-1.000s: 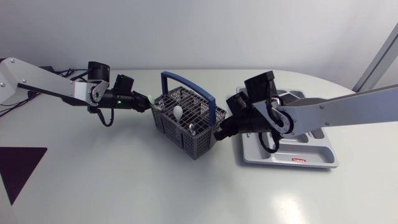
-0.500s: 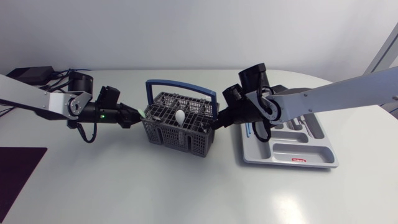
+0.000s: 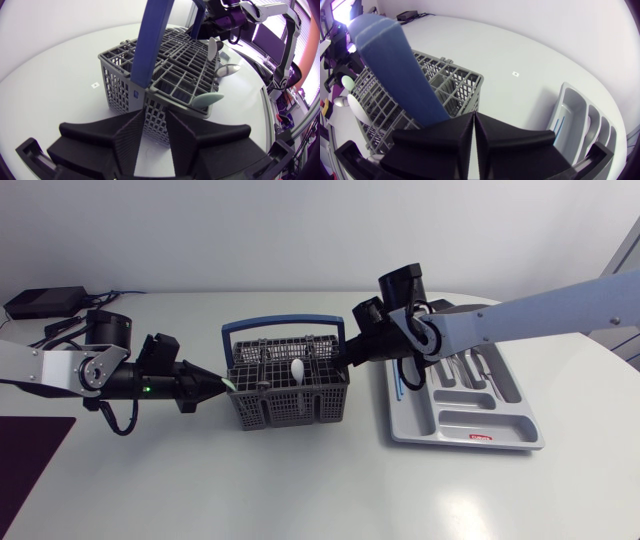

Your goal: Unload the cutlery basket into the drawer organizer.

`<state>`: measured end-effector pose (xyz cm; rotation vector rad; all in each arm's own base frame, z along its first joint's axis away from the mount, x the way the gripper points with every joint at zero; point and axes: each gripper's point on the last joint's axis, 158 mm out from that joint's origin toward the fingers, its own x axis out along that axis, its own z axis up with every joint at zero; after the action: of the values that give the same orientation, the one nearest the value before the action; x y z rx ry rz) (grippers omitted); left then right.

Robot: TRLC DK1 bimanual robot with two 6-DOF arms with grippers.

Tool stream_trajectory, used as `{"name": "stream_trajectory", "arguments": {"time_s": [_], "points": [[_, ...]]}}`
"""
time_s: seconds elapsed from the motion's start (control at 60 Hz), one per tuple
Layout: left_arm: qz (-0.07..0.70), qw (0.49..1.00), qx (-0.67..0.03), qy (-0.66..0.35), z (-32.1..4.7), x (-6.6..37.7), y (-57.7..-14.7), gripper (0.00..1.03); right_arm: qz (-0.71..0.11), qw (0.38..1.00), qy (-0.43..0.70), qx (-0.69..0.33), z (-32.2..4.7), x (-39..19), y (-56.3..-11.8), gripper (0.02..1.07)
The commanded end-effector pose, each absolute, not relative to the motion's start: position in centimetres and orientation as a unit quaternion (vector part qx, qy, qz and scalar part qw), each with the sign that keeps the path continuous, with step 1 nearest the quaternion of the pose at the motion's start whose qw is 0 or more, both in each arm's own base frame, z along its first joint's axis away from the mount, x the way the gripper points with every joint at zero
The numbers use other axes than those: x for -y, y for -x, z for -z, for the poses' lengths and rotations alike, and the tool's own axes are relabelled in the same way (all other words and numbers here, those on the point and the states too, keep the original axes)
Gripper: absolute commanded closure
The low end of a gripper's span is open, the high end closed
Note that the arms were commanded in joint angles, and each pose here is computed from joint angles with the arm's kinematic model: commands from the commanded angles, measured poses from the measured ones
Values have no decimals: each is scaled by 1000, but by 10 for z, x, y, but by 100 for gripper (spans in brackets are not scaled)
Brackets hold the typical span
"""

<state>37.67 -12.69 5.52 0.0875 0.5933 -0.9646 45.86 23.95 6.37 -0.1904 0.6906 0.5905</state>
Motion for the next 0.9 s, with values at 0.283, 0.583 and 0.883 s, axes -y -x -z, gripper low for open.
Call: {"name": "stream_trajectory", "arguments": {"time_s": [0.283, 0.583, 0.883], "points": [[472, 839, -265, -45, -63, 134, -384, 71, -299, 884, 80, -350, -55, -249, -436, 97], [472, 840, -265, -45, -61, 133, -388, 71, -306, 880, 78, -356, -57, -254, -410, 97], [475, 837, -268, -44, -59, 137, -387, 71, -296, 884, 77, -354, -60, -249, -405, 97]]}}
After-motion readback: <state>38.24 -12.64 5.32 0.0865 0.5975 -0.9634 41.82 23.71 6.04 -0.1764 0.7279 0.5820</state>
